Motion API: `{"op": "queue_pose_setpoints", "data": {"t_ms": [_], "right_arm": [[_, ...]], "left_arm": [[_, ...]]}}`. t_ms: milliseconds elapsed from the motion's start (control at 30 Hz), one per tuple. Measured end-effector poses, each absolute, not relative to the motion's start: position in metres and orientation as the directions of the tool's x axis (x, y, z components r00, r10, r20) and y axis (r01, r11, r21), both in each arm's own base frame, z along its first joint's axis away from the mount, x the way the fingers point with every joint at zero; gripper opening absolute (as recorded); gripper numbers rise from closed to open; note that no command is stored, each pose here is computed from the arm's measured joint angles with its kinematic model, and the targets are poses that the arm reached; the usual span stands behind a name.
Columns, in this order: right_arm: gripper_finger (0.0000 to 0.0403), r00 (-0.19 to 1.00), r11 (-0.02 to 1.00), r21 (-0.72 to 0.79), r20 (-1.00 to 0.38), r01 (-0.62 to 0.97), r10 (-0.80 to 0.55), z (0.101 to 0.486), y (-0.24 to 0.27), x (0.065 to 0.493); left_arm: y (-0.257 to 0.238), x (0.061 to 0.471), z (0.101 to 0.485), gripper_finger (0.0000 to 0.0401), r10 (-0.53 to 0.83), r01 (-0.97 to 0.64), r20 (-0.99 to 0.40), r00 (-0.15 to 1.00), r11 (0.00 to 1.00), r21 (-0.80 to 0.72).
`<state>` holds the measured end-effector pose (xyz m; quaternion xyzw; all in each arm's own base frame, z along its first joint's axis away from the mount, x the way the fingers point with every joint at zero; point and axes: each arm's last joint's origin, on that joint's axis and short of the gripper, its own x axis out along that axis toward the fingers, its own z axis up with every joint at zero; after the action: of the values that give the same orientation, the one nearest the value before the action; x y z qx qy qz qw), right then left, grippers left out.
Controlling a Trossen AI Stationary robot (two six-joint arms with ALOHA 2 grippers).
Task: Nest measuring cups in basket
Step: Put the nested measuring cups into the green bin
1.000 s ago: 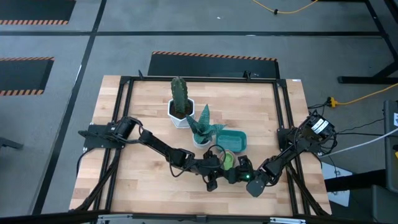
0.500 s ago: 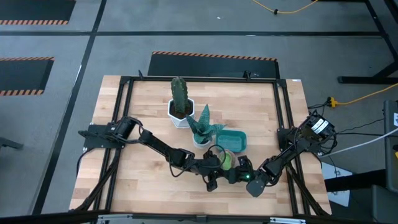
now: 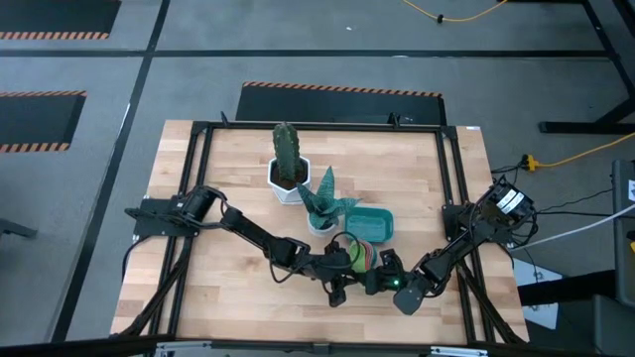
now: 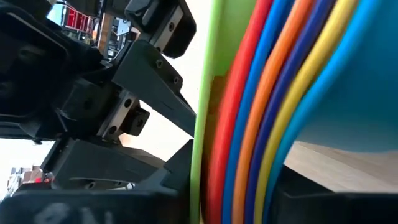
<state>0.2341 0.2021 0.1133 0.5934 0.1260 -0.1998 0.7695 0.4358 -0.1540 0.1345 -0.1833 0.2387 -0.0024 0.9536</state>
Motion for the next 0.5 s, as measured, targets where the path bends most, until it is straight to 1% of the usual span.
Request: {"op": "queue_pose_setpoints", "data": {"t_ms": [67,267,500], "right_arm": [[0.0100,0.889,0.216,0.863,-0.431,0.457,-0.158,0.113,0.202,0.234],[0.0102,0.890,0.215,0.864,-0.430,0.455,-0.155,0.113,0.203,0.234],[0.0102,0.905,0.203,0.882,-0.409,0.424,-0.114,0.117,0.213,0.227]], "left_arm": [[-0.154,0.436,0.135,0.0097,-0.092,-0.083,-0.455,0.886,0.933,-0.351],[-0.155,0.435,0.134,0.0097,-0.101,-0.076,-0.456,0.885,0.932,-0.353],[-0.168,0.431,0.138,0.0097,-0.142,-0.017,-0.446,0.884,0.942,-0.334]]}}
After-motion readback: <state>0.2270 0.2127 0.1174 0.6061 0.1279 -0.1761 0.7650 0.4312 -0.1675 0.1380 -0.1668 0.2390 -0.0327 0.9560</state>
